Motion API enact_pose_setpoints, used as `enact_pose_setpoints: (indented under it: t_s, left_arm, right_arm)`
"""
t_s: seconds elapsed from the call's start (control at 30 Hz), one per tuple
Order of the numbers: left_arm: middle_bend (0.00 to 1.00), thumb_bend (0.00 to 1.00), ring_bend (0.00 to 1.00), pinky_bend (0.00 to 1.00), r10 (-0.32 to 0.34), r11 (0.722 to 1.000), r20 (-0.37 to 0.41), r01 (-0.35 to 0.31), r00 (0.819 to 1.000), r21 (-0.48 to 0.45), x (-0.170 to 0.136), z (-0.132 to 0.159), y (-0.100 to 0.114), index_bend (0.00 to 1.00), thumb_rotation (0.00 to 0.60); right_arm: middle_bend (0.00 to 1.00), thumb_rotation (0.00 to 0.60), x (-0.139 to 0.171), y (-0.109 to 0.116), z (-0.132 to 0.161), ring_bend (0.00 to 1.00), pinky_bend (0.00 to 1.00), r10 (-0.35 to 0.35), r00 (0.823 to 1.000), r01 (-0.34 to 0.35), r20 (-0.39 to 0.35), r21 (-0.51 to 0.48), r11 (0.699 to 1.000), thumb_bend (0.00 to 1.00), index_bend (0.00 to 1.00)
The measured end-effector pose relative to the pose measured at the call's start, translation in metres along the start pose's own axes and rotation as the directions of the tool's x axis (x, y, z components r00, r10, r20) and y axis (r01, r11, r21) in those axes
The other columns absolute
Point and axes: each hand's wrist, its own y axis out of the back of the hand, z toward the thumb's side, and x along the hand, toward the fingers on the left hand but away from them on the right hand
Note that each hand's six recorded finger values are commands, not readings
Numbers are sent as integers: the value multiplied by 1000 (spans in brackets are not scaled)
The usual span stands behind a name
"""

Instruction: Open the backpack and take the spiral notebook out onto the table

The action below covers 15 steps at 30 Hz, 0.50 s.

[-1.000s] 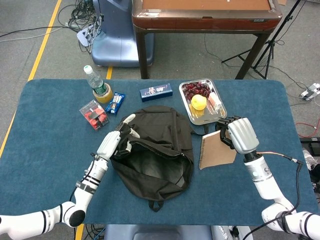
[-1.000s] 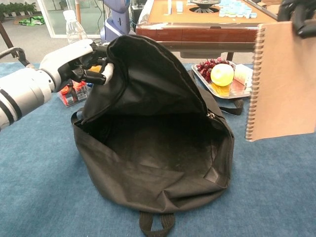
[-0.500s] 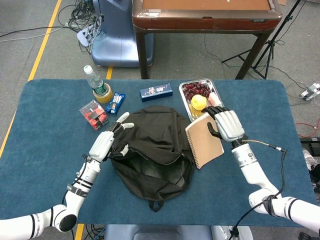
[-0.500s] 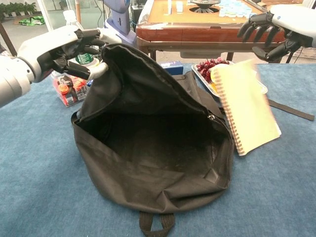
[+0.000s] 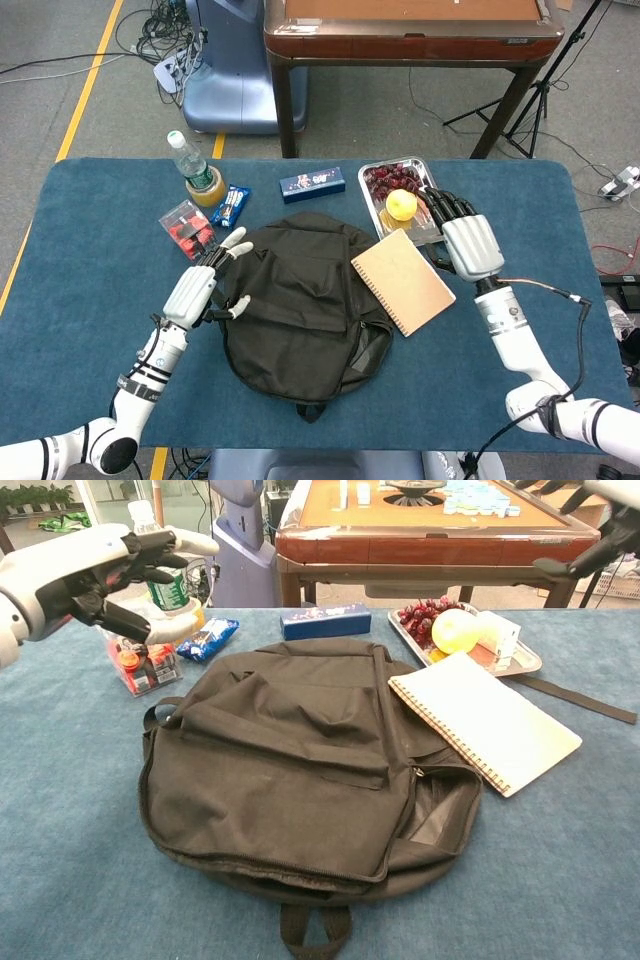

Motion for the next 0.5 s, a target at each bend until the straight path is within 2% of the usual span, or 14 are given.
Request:
enact_pose_setpoints:
  t_s: [0.1, 0.27, 0.43, 0.5]
  left_arm:
    - [0, 326, 0, 36, 13, 999, -21, -13, 1000, 35, -1, -8, 7, 120, 600]
    - [0, 326, 0, 36, 53, 994, -99, -43, 994, 97, -6, -35, 25, 125, 600]
    - [0, 326, 0, 36, 85, 984, -185, -53, 979, 173, -25, -70, 46, 141, 600]
    - [0, 326, 0, 36, 105, 976, -212, -60, 972, 208, -37, -83, 56, 146, 600]
  right_arm:
    - [181, 600, 16, 14, -8, 154, 219, -14, 1000, 14, 16, 18, 1000, 389, 42]
    - [299, 600, 51, 26, -24, 307, 392, -38, 998, 35, 44, 57, 998, 405, 183]
    - [363, 600, 94, 28, -39, 351, 421, -24, 997, 16, 78, 98, 995, 423, 317]
    - [369, 600, 108, 27, -45, 352, 421, -20, 995, 10, 96, 105, 994, 423, 340]
